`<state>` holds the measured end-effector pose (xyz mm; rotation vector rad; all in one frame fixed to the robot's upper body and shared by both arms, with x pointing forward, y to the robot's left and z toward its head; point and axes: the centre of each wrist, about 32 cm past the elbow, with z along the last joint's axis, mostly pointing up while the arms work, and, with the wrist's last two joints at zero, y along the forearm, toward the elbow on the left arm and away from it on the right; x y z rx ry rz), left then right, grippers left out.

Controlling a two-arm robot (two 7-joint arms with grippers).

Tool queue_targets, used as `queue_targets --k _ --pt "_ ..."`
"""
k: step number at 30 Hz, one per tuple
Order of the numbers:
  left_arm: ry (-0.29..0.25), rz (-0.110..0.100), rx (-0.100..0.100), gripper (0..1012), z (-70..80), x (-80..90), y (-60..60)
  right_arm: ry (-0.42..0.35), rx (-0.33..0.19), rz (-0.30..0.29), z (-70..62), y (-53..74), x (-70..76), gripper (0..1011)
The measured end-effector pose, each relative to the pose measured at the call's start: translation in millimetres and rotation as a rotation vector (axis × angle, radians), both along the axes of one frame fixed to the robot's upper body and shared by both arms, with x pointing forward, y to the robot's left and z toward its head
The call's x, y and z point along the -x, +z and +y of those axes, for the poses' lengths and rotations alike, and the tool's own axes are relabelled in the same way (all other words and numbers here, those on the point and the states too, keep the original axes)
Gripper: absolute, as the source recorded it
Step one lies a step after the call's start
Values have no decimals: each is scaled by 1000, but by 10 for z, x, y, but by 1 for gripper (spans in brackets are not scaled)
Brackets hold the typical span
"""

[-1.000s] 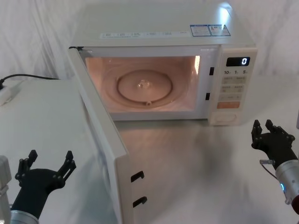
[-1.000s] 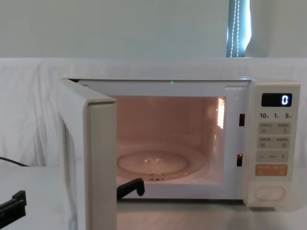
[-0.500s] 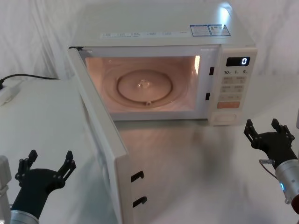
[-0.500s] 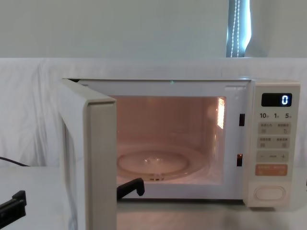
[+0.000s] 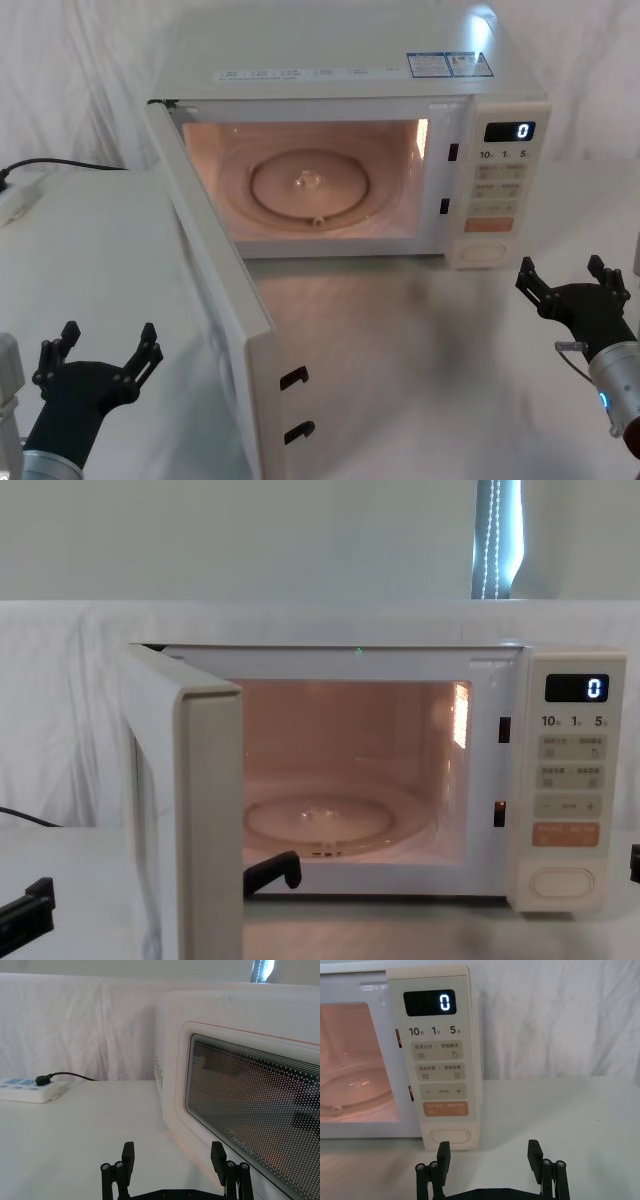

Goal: Press the button to open the microwave door with one hand; close the microwave door with the other hand.

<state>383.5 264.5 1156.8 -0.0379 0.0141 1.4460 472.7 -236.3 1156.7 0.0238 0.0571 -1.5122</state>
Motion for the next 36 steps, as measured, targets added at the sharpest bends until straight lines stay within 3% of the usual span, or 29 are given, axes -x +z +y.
queue_targets --k 13,26,36 --pt "0 0 0 970 0 0 0 0 0 0 0 0 0 1002" --pt "0 0 0 633 0 0 0 0 0 0 0 0 0 1002" --pt "0 0 0 280 0 0 0 0 0 0 0 0 0 1002"
